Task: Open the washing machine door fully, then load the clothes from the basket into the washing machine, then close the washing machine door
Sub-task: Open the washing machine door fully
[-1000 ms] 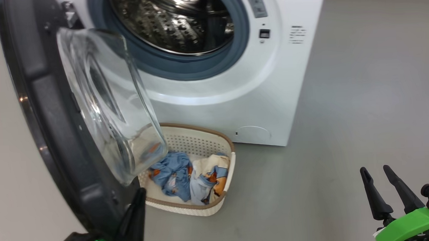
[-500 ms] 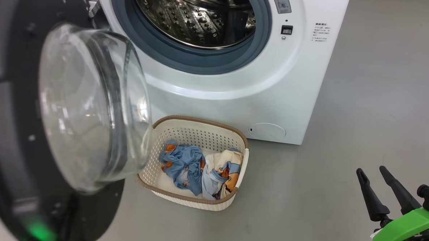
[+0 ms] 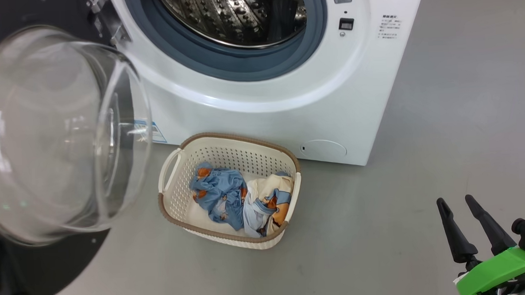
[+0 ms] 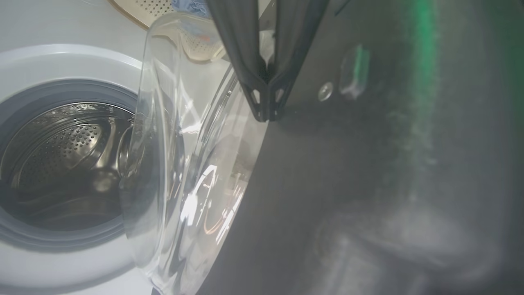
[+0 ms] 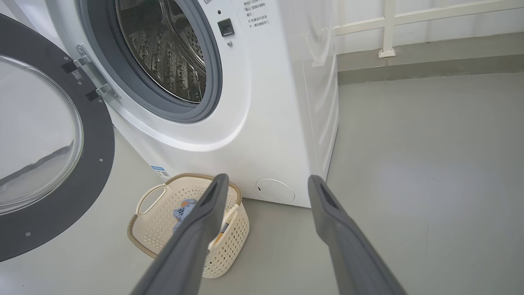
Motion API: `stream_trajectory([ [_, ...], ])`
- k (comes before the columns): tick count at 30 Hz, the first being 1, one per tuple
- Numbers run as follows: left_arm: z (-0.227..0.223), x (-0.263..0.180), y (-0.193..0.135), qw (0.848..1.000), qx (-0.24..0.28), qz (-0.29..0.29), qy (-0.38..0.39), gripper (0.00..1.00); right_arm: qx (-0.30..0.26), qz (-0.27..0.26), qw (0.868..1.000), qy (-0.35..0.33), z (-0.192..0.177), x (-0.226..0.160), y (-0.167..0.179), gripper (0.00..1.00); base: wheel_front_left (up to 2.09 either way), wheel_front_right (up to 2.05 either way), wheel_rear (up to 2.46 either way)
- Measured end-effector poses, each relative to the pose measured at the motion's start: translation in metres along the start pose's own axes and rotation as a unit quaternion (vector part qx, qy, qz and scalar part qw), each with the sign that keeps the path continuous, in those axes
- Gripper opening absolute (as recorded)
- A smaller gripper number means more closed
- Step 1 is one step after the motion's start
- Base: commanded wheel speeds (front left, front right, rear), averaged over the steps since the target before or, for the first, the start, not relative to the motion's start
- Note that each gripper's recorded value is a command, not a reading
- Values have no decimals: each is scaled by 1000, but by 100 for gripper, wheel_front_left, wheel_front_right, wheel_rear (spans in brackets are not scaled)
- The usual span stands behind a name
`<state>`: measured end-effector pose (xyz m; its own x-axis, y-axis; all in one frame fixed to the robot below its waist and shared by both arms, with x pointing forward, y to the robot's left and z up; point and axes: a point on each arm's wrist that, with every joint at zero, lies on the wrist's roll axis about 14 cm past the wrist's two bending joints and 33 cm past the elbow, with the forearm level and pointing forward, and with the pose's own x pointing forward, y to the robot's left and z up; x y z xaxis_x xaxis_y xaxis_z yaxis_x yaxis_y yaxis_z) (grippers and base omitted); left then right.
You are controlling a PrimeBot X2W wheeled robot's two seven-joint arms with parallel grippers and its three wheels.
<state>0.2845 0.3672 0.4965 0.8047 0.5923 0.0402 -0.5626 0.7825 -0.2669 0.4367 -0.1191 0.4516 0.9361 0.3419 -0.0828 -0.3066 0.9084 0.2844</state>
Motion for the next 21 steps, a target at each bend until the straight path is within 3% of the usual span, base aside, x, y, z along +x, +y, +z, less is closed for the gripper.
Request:
stream_trajectory([
  [21, 22, 62, 70, 991, 84, 100, -12, 0, 3, -8, 1000, 4, -7, 20, -16, 100, 0, 0, 0],
])
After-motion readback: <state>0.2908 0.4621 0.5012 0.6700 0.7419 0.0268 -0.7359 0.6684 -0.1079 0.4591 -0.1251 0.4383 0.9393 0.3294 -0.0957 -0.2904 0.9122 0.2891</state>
